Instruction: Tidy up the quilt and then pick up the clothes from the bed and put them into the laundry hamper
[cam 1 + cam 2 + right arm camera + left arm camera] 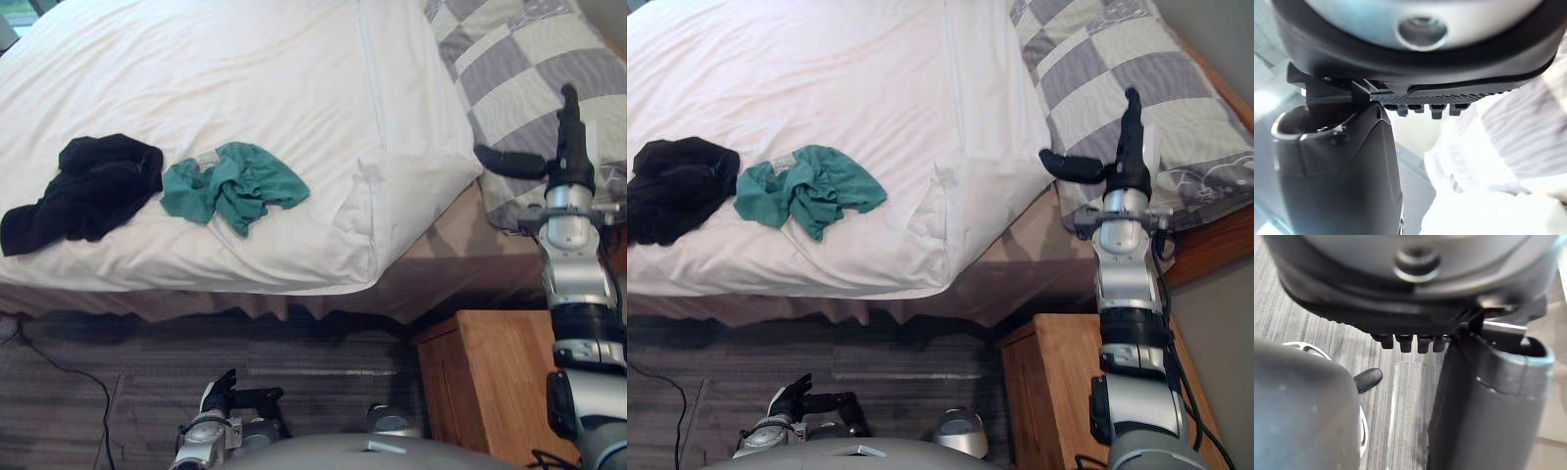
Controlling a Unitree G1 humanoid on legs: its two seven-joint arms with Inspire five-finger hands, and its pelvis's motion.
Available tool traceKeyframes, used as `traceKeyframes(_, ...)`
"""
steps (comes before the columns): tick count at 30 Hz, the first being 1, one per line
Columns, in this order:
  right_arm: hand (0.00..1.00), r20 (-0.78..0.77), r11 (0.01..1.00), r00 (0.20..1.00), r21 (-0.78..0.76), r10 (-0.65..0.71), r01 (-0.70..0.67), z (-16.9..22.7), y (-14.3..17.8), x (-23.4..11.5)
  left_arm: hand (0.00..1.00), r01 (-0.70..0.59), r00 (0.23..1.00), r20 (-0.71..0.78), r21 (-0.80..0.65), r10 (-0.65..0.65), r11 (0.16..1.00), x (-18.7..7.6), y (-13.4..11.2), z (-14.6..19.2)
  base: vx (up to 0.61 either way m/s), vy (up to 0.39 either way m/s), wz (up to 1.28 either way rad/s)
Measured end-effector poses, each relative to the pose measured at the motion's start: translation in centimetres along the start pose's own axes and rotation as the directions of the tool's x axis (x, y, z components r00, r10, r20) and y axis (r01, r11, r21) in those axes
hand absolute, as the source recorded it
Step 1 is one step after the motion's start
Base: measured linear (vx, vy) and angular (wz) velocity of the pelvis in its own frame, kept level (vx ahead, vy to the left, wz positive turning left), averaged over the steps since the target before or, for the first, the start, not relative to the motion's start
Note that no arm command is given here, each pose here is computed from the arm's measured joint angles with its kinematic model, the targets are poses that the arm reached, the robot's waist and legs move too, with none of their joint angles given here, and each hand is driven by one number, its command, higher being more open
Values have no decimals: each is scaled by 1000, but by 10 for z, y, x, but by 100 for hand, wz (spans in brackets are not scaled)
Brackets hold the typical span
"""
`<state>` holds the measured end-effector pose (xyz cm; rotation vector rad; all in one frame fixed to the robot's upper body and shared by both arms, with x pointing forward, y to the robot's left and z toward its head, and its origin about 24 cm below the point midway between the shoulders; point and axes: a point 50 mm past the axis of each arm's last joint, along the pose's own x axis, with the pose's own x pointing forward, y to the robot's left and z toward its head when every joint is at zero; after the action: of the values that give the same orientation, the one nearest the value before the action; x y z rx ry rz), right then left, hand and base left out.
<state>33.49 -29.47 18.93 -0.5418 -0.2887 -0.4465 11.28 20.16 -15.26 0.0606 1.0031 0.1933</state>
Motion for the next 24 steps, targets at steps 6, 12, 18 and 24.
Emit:
traceKeyframes(6, 100, 175, 1000, 984, -26, 19, -15, 56, 6, 25, 100, 11, 998, 70, -30, -9, 1000, 4, -5, 20, -131, 37, 14)
traceKeyframes(12, 100, 82, 997, 996, -75, 33, -26, 21, 4, 10, 100, 16, 994, 106, -37, -12, 999, 5, -5, 30, -36, 27, 38)
traceKeyframes(18, 0, 3, 991, 1000, -134, 22, -22, -6, -3, -4, 100, 41, 986, 160, 22, -44, 999, 8, -8, 50, 85, 19, 35)
traceKeyframes(24, 0, -75, 986, 996, -159, 40, -51, -27, 6, -11, 100, 54, 983, 176, 24, -57, 998, 8, -10, 53, 53, 27, 15)
